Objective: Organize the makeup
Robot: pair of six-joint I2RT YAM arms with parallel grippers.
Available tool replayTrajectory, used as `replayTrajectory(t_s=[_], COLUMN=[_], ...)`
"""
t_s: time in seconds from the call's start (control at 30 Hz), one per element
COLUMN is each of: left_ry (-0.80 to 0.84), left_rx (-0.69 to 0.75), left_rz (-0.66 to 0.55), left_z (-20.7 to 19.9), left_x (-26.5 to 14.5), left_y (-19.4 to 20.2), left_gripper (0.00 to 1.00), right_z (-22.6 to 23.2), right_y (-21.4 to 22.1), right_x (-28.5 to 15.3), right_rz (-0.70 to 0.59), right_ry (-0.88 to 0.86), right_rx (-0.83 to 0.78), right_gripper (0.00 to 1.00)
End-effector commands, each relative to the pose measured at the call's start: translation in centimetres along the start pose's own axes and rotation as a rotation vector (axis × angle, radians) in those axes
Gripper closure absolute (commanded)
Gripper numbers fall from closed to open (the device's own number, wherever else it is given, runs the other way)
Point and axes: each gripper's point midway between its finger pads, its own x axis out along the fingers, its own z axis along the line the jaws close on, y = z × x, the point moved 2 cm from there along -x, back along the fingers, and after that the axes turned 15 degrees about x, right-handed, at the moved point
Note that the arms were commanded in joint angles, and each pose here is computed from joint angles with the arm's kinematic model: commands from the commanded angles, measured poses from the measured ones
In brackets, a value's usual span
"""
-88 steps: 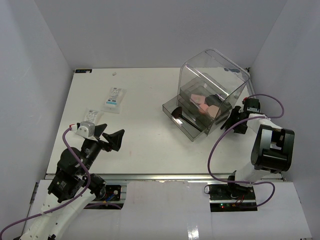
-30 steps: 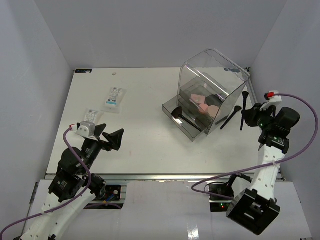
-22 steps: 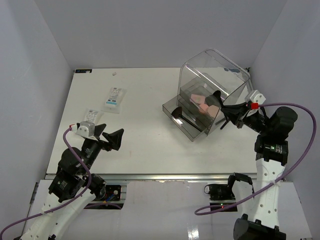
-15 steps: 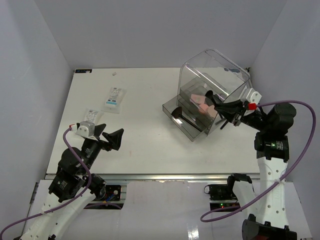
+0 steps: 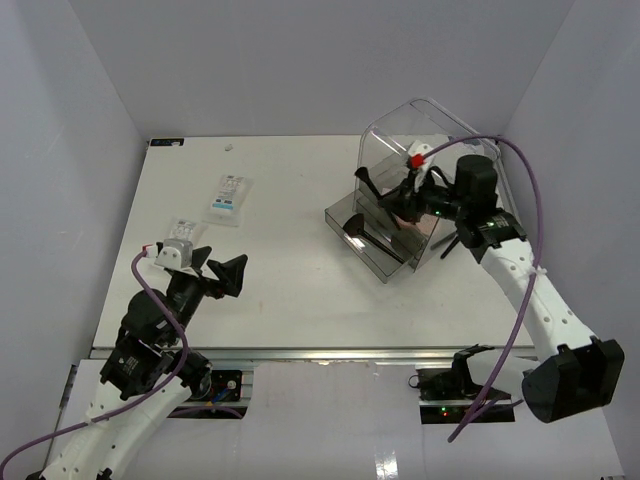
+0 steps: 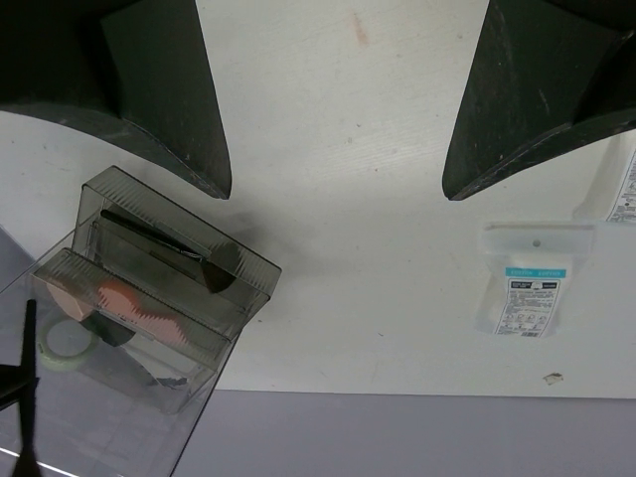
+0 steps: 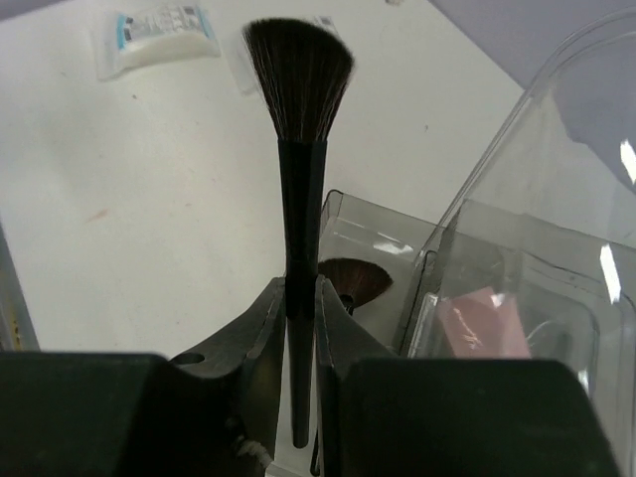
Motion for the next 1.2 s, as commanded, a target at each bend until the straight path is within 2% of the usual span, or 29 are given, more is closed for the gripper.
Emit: replayTrajectory(t_s=[0.0,0.1,0.23,0.33,0.53,0.67,0.73,0.83,0.9,0.97,1.17], left_ry=[-0.024,-0.021,-0.014,-0.010,-0.003,0.001,0.001,0.003,0.005,0.006,0.018], left_rx=[0.006,0.006,0.005,0.005,0.004,0.005,0.004,0.003,0.004,0.002,0.005], left_rz=[0.019,0.022,0.018,0.015,0.010,0.010,0.012,0.005,0.003,0.003,0.005], left_z=[0.3,0.3,0.2,0.1,0.0,0.0,0.0,0.0,-0.1,-0.1,-0.3], left_x=[0.3,0.4,0.3,0.3,0.3,0.2,0.2,0.2,0.1,0.1,0.2], left_y=[0.4,0.5,0.3,0.3,0.2,0.2,0.2,0.1,0.0,0.0,0.1], left_gripper=[0.02,0.02,0.02,0.02,0.02,0.02,0.02,0.02,0.02,0.02,0.02], right_z=[-1.9,-3.4,-4.9,-5.3,-4.0,-1.0,1.7,5.0,6.6,6.4,6.2], right_y=[1.5,3.9,5.8,7.1,8.2,6.5,5.8,4.0,3.7,4.1,4.5], right_x=[2.8,4.3,4.6,4.7,4.7,4.1,3.3,0.8,-1.0,-2.4,-7.6], right_rz=[0.096,0.175,0.244,0.286,0.335,0.311,0.309,0.245,0.211,0.191,0.164], right_ry=[0.229,0.313,0.381,0.391,0.307,0.148,-0.005,-0.139,-0.194,-0.170,-0.119], right_rx=[-0.033,-0.030,-0.029,-0.028,-0.025,-0.047,-0.077,-0.154,-0.196,-0.191,-0.228], right_gripper=[0.92,0.92,0.87,0.75,0.50,0.43,0.40,0.32,0.18,0.10,0.10])
